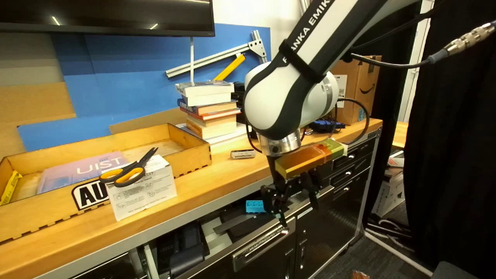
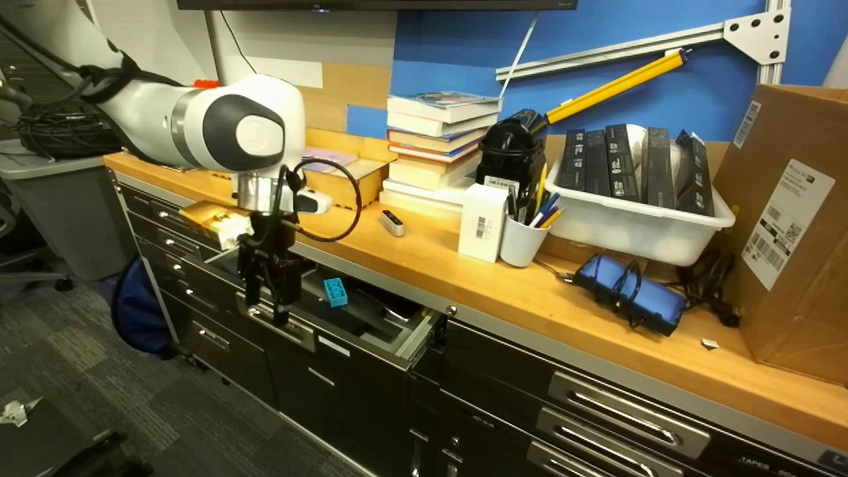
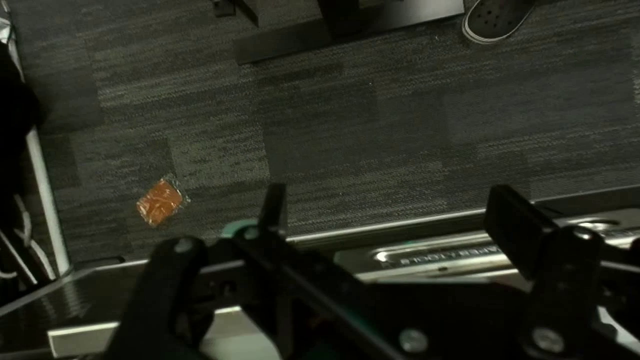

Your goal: Pick up the blue block, put it in the drawer and close the drawer.

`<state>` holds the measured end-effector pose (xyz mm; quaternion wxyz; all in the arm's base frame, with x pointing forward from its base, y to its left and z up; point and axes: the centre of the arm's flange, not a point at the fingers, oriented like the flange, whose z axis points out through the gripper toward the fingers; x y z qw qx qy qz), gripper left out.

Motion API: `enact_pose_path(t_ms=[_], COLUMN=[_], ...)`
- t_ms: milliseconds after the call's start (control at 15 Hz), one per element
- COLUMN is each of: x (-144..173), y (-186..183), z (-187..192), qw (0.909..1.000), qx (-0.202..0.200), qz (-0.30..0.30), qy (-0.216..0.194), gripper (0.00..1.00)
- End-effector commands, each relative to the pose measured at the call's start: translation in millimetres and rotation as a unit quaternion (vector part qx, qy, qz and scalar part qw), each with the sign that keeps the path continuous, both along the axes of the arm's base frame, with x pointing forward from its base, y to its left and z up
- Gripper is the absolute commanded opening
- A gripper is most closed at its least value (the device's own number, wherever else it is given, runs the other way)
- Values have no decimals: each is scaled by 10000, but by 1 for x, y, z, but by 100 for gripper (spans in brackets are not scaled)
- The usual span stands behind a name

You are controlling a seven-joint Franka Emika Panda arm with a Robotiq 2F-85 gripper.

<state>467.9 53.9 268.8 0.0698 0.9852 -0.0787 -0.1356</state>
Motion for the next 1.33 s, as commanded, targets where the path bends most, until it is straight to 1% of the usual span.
enact_pose_path(t_ms=[0,200,333,467,600,867,1067,1133,1267], x=[-4,18,31,45,55,94,127,132,125], y=[-23,-31,-27,-20,-19,-9,3,7,9], z=[-19,-37,-50,-65,-67,-49,-31,-26,-12], qw=[9990,9972,9945,9930,9907,9842,9770,9752,9738], qx=[-131,-353,-473,-549,-604,-744,-922,-930,-867], qz=[-407,-600,-770,-830,-965,-1044,-1025,-1034,-1074], qy=[-103,-285,-533,-638,-738,-1218,-1626,-1720,-1805], gripper=[100,100,100,100,100,100,100,100,100])
